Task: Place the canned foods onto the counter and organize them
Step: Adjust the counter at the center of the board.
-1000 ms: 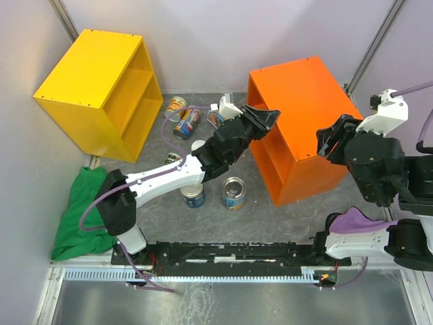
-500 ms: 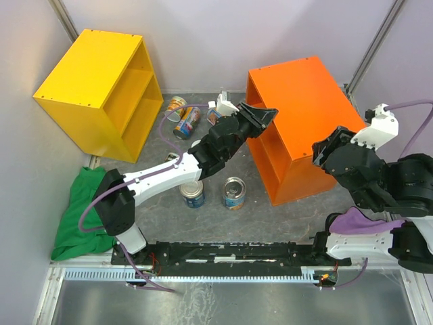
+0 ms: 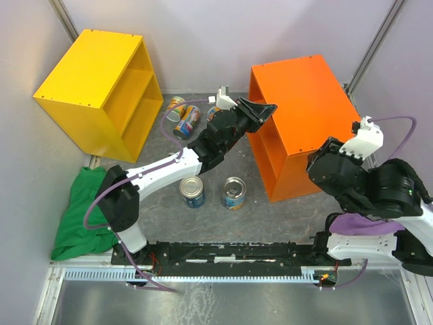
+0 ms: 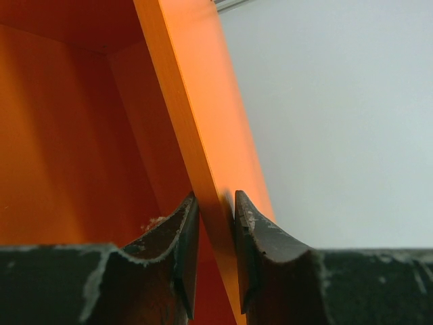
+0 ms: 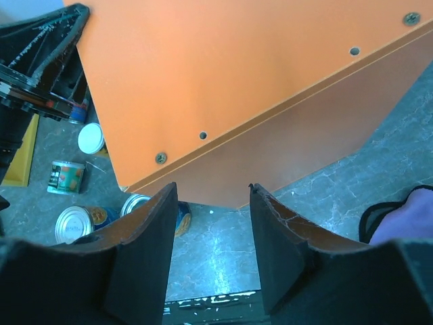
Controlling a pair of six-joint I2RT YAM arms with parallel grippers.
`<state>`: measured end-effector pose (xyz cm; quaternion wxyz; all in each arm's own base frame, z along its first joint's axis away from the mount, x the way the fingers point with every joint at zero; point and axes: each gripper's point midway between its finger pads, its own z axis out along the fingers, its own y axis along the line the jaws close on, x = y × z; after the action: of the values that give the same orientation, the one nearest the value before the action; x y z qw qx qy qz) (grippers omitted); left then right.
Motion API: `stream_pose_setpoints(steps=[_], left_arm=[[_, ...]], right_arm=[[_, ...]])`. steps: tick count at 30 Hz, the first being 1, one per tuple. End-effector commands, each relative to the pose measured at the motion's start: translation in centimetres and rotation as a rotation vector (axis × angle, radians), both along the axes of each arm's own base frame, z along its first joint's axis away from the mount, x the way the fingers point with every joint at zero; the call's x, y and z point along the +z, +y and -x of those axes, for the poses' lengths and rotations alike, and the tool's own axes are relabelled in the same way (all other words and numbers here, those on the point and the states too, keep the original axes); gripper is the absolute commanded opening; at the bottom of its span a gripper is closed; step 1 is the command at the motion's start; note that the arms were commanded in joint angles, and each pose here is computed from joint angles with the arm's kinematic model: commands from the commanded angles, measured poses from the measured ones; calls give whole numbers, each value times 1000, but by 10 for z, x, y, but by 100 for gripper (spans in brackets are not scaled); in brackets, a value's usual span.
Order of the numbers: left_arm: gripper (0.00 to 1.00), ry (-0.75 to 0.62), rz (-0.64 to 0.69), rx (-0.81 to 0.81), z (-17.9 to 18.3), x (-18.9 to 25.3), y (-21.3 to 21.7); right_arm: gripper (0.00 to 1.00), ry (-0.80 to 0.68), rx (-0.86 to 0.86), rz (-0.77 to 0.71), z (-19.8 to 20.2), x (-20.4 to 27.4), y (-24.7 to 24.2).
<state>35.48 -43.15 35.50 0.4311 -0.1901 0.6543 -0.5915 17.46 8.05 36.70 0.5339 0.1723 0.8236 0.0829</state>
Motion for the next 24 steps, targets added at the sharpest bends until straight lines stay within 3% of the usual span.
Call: stream_pose_setpoints(steps=[1,7,24], left_arm=[[3,45,-120,96,-26,-39,17],[3,64,-133,102,-27,-47,24],[3,67,-159,121,-32,-46,38]], right_arm=[[54,64,-17,167,4,-15,-13],[55,112,-10,242,-6,-15,4],[55,186,-91,155,10,-51,-23]])
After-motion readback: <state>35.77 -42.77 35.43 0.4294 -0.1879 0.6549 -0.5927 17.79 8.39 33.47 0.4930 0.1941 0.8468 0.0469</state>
